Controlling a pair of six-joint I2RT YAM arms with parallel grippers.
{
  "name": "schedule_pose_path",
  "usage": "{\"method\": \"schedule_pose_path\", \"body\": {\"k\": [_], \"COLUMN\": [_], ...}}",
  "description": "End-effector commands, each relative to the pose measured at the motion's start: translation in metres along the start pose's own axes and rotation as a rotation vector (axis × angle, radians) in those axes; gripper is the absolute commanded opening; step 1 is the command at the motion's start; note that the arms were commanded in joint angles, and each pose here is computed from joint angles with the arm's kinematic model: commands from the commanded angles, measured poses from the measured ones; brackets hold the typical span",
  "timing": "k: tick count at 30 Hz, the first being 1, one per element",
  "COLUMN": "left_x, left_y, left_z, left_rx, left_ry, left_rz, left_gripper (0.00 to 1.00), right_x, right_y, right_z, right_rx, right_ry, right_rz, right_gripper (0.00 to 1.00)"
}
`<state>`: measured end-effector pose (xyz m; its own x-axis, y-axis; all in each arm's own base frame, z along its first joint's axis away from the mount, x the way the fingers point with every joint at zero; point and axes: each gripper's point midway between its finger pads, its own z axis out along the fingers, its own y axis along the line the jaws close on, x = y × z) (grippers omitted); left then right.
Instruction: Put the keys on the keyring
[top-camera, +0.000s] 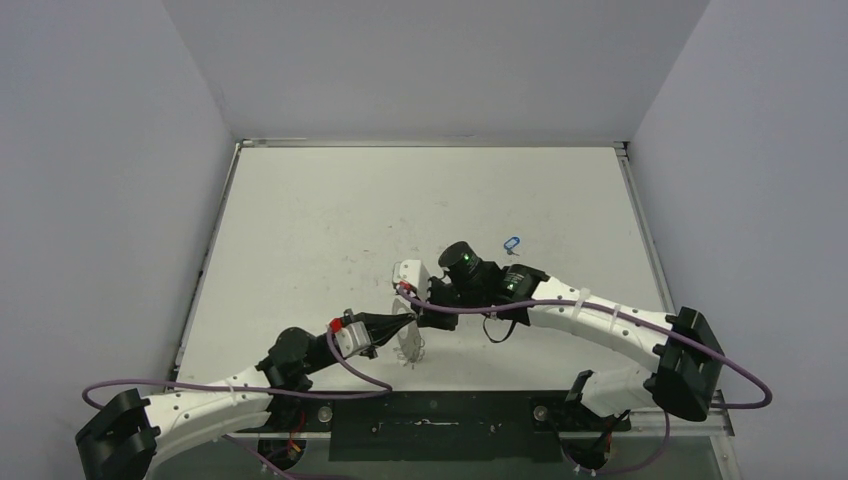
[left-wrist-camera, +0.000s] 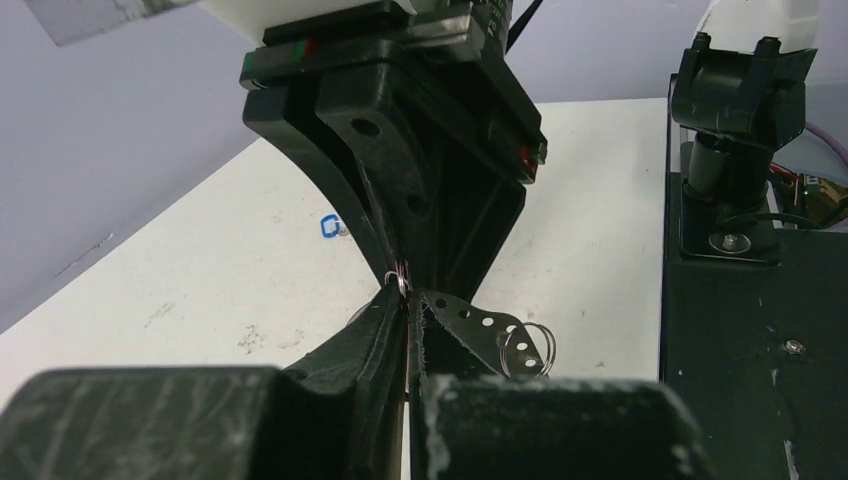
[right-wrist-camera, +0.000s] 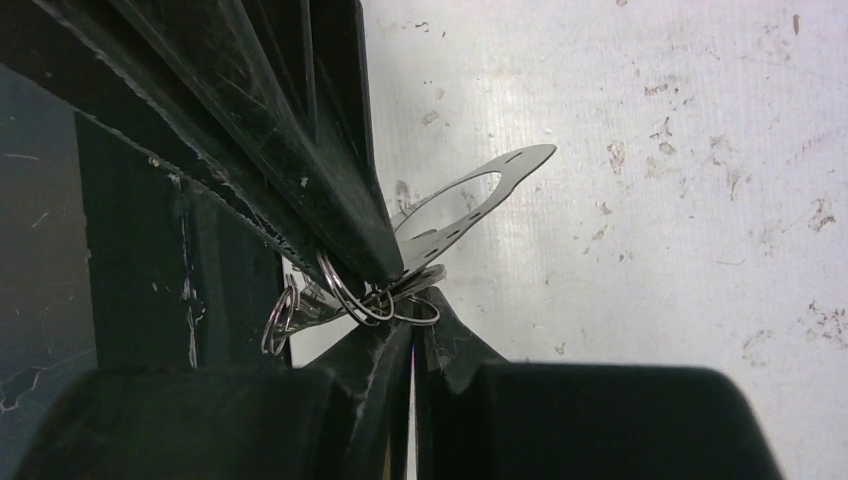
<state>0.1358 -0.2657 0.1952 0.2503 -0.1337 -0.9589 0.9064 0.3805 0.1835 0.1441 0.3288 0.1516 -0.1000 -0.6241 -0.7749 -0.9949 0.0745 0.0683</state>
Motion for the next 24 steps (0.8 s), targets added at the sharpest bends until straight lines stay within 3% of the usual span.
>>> {"method": "schedule_pose_path", "body": {"k": [1, 4, 9, 12, 24], "left_x": [-0.043, -0.042, -0.042, -0.043, -0.042], "left_y": [0.004, 0.004, 0.004, 0.004, 0.002], "left_z": [0.006, 0.004, 0.001, 0.000, 0.001], "left_rx": [-0.006, -0.006, -0.011, -0.016, -0.003], "left_ry": [-0.145, -0.142, -0.139, -0.141, -0.137], "left_rz": [0.019, 0.017, 0.015, 0.014, 0.002], "left_gripper": [0.00, 0.00, 0.00, 0.00, 0.00], "right_x": [-0.022, -0.029, -0.036, -0.036, -0.071], "right_y": [-0.011, -0.015, -0.018, -0.017, 0.019], "right_z": [-0.006, -0.016, -0.038, -0.050, -0.064], "right_rx": [0.086, 0.133, 0.203, 0.219, 0.045], "right_ry": [-0.046, -0.093, -0.176, -0.211, -0.430], "right_rz": [-0.033, -0.052, -0.091, -0.121, -0.296], "right_gripper": [0.00, 0.08, 0.38, 0.48, 0.48]}}
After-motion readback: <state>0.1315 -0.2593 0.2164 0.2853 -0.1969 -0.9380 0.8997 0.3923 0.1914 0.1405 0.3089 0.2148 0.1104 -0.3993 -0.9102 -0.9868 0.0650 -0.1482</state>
